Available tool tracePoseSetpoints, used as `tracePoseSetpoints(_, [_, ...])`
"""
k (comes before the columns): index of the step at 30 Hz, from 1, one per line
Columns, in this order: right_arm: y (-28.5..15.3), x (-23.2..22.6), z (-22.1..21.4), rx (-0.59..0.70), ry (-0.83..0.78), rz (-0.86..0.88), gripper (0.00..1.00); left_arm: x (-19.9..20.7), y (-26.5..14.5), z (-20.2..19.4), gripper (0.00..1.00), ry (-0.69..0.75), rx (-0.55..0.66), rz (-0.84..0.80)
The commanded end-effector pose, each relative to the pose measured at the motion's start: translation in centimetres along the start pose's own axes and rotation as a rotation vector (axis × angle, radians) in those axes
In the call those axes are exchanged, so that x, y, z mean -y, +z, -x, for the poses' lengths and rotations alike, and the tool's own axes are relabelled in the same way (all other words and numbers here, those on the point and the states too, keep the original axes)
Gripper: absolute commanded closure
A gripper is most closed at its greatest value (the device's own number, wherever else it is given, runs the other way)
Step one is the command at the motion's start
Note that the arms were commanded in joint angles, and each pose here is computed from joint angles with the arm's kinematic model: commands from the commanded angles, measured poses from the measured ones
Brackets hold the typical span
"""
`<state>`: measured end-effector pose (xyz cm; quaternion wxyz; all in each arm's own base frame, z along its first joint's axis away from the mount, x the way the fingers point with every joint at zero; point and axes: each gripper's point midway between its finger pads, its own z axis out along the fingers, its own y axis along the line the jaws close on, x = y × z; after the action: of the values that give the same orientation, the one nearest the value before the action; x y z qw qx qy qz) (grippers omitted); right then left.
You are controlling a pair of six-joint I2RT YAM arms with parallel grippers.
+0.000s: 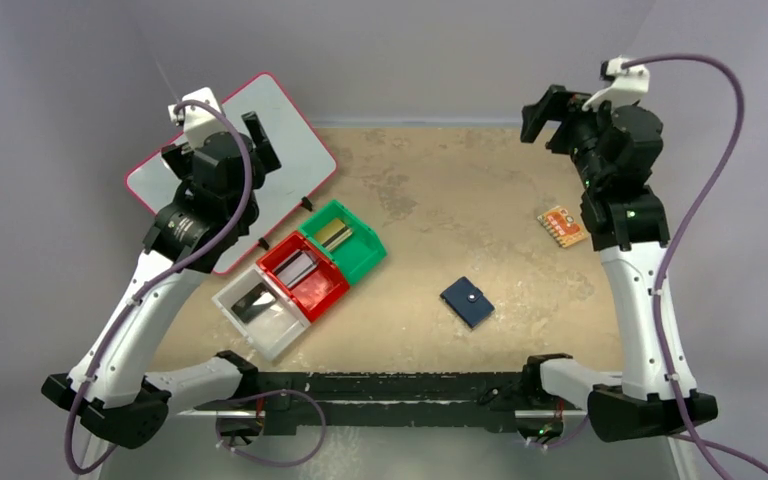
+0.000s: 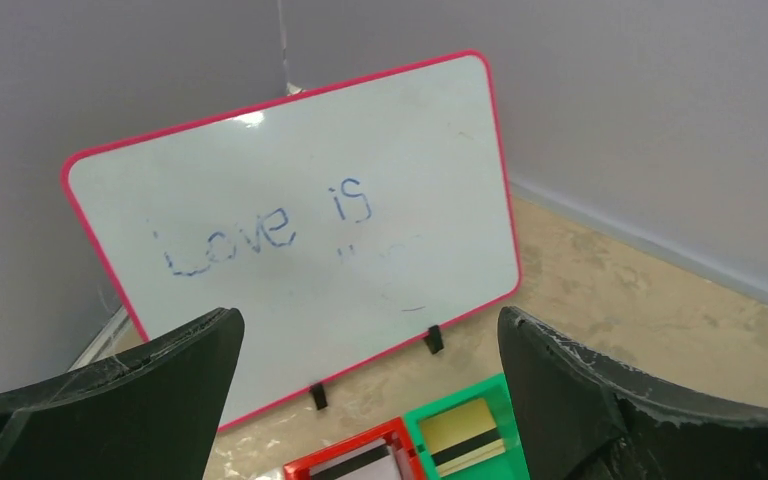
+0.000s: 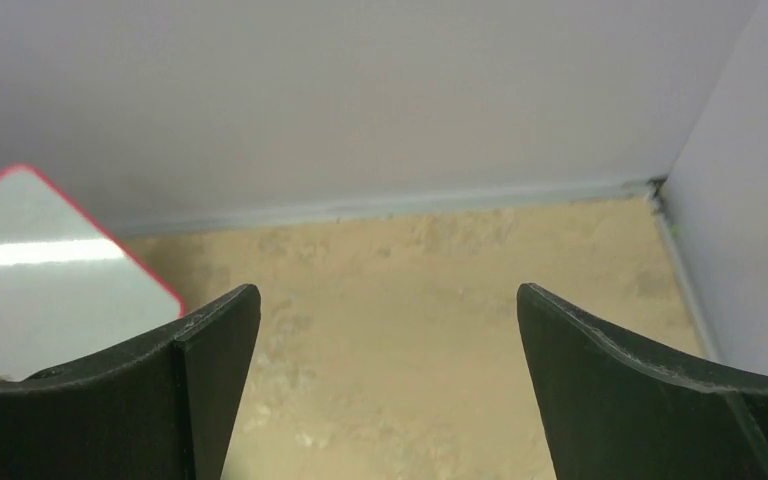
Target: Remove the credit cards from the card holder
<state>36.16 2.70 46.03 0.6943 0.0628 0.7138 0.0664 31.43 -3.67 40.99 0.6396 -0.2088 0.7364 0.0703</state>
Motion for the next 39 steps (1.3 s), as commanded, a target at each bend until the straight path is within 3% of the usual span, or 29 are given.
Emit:
tracePoseSetpoints(1, [0.2,-1.3,-3.6,-0.032,0.084,0.135,0.0,-2.1,0.1,-0.7,0.0,-0.056,0.014,0.032])
tracePoseSetpoints(8, [-0.2,-2.7,-16.3,-0.299,0.142,0.279,0.0,-5.7,-0.1,-5.4,0.0,-0.116,-0.056,0.073])
tracePoseSetpoints(15, [-1.8,-6.7,-26.2,-0.561,0.147,0.389,0.0,-6.6,-0.9,-9.7,0.0,-0.25,-0.104,-0.007])
tracePoseSetpoints(21, [-2.7,-11.8,-30.5,-0.676,0.105,0.513,0.0,-7.9,-1.7,-11.4,0.0,-0.297,-0.127,-0.006])
tracePoseSetpoints(28, [-1.5,-19.5,-34.4,-0.759,-0.012,0.625,0.0,-10.7,-3.2,-11.6,0.01,-0.395,-0.073,0.056])
tracePoseSetpoints(34, [0.8,-26.3,-36.8,-0.754,-0.156,0.645,0.0,-13.7,-4.0,-13.5,0.04,-0.507,-0.054,0.191])
tracePoseSetpoints(39, [3.5,-28.9,-38.7,-0.727,-0.277,0.565,0.0,-16.6,-4.8,-15.0,0.05,-0.544,-0.055,0.348])
